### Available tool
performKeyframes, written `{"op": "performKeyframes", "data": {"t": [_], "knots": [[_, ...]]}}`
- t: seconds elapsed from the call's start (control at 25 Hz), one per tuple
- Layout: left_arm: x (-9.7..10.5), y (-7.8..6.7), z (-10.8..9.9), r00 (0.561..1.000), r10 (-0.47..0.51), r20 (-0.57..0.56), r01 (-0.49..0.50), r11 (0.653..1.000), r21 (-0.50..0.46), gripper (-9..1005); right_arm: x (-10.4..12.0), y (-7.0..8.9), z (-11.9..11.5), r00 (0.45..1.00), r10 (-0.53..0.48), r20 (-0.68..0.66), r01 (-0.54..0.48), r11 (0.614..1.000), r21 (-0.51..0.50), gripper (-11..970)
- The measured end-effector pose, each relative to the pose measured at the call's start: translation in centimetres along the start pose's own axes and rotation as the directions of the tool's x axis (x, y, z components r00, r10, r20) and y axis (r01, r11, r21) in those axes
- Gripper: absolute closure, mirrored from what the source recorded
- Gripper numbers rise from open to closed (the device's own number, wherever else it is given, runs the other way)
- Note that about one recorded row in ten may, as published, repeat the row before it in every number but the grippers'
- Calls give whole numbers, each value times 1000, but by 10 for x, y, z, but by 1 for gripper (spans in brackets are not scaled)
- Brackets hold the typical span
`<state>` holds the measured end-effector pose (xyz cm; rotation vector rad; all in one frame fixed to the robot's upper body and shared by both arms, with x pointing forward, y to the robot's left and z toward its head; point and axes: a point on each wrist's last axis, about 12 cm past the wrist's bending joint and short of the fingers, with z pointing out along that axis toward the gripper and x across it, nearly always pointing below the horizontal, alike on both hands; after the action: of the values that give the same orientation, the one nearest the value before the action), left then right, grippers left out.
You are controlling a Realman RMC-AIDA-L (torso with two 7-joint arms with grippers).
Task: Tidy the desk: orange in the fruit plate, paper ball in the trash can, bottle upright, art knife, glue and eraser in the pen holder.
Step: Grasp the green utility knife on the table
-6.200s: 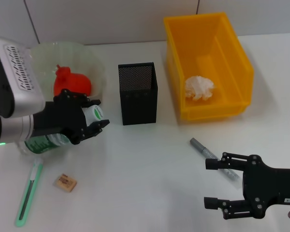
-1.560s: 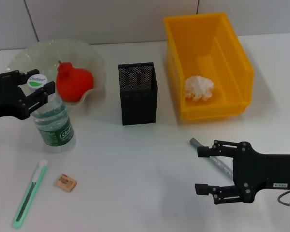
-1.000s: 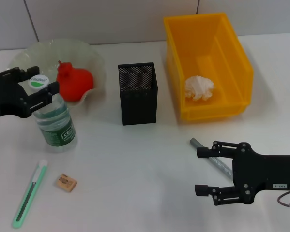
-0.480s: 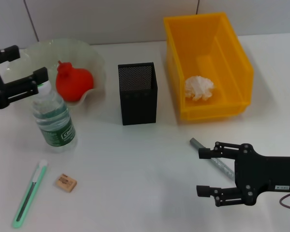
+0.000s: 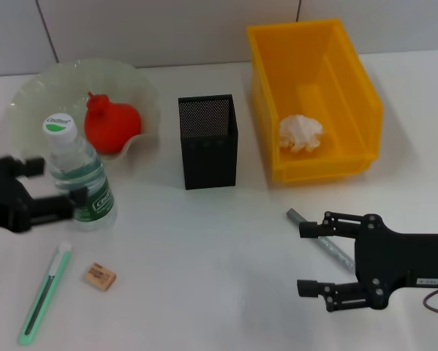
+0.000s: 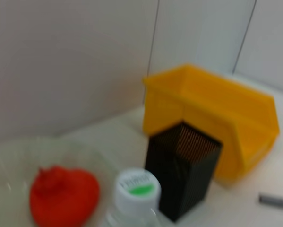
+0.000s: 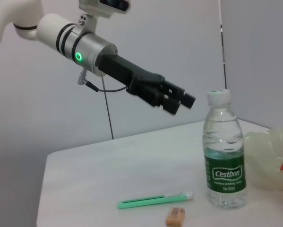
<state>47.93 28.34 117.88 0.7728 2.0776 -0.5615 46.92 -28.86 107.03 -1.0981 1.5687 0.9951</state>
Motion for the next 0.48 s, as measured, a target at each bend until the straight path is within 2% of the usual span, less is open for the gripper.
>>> {"op": "performKeyframes", "data": {"t": [0.08, 0.32, 0.48], "knots": [[-3, -8, 5, 996, -20, -91, 18, 1000, -14, 163, 0, 1, -4, 1000, -8, -18, 8, 1000, -26, 140], [-7, -14, 14, 976, -101, -191, 97, 995, -28, 162, 0, 2, -12, 998, -26, -64, 24, 999, -39, 140], [-10, -17, 21, 951, -165, -262, 149, 986, -78, 162, 1, 2, -20, 995, -38, -88, 36, 999, -21, 140]]}}
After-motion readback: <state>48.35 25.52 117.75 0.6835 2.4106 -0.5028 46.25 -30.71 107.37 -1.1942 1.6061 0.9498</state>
